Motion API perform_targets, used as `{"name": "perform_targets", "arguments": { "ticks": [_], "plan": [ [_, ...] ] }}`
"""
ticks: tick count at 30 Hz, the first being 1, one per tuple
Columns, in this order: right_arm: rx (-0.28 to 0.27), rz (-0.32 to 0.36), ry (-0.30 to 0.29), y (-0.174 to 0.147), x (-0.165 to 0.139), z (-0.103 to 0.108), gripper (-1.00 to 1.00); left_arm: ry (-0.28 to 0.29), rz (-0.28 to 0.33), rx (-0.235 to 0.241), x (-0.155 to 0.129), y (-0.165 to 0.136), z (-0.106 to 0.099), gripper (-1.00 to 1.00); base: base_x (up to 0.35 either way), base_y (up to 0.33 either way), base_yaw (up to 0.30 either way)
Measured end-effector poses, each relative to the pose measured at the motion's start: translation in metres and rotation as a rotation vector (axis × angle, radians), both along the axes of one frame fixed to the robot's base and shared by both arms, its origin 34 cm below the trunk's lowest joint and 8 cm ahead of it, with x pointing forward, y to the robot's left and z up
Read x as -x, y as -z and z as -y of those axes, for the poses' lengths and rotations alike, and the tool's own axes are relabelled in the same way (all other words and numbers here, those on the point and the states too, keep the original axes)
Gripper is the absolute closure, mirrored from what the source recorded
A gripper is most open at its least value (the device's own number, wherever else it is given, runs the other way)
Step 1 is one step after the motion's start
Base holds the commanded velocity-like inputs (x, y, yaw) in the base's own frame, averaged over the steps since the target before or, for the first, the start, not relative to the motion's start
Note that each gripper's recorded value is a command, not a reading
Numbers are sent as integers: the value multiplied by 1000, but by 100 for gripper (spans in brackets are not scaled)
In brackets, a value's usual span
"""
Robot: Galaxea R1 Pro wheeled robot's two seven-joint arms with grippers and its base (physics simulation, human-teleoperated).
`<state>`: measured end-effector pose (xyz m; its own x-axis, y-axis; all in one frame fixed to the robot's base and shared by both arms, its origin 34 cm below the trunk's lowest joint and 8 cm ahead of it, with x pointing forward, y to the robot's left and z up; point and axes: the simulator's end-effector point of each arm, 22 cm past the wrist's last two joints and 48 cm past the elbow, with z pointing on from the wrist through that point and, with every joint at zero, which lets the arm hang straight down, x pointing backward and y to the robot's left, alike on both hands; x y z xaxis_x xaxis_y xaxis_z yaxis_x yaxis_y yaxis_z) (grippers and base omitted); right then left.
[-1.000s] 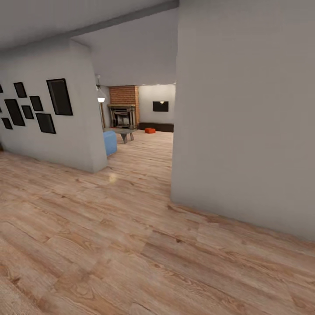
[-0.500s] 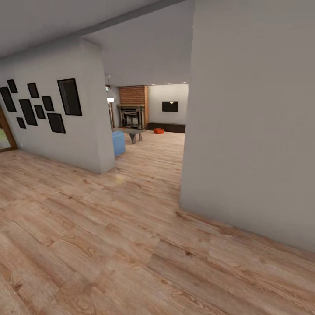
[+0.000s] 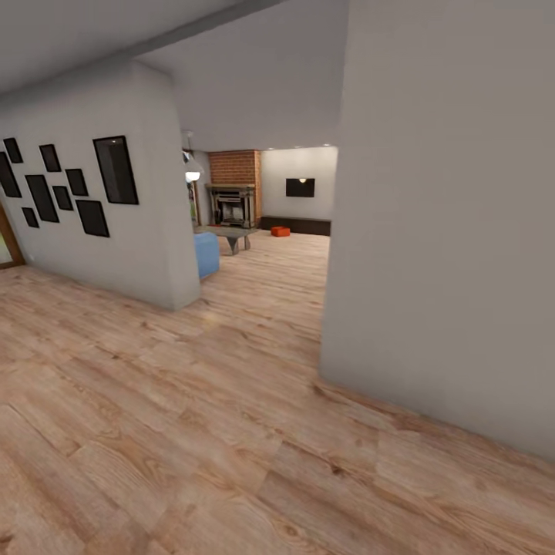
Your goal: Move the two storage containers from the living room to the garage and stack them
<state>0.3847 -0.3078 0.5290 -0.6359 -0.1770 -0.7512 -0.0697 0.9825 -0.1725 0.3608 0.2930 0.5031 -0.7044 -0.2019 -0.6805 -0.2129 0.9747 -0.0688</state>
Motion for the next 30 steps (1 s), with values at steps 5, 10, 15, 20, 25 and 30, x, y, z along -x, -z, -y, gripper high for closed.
{"name": "perform_targets", "arguments": {
  "ticks": [5, 10, 15, 20, 25, 30],
  "plan": [
    [-2, -1, -3, 0, 0, -1, -100, 0, -2, 0, 0, 0, 0, -100, 325, 0, 0],
    [-2, -1, -3, 0, 0, -1, -100, 0, -3, 2, 0, 0, 1, -100, 325, 0, 0],
    [-2, -1, -3, 0, 0, -1, -100, 0, -3, 1, 0, 0, 0, -100, 325, 0, 0],
    [-2, -1, -3, 0, 0, -1, -100, 0, -3, 0, 0, 0, -1, -100, 325, 0, 0],
    [-3, -1, -3, 0, 0, -1, -100, 0, -3, -1, 0, 0, -1, -100, 325, 0, 0],
    [-3, -2, -4, 0, 0, -1, -100, 0, -3, -2, 0, 0, -2, -100, 325, 0, 0]
  ]
}}
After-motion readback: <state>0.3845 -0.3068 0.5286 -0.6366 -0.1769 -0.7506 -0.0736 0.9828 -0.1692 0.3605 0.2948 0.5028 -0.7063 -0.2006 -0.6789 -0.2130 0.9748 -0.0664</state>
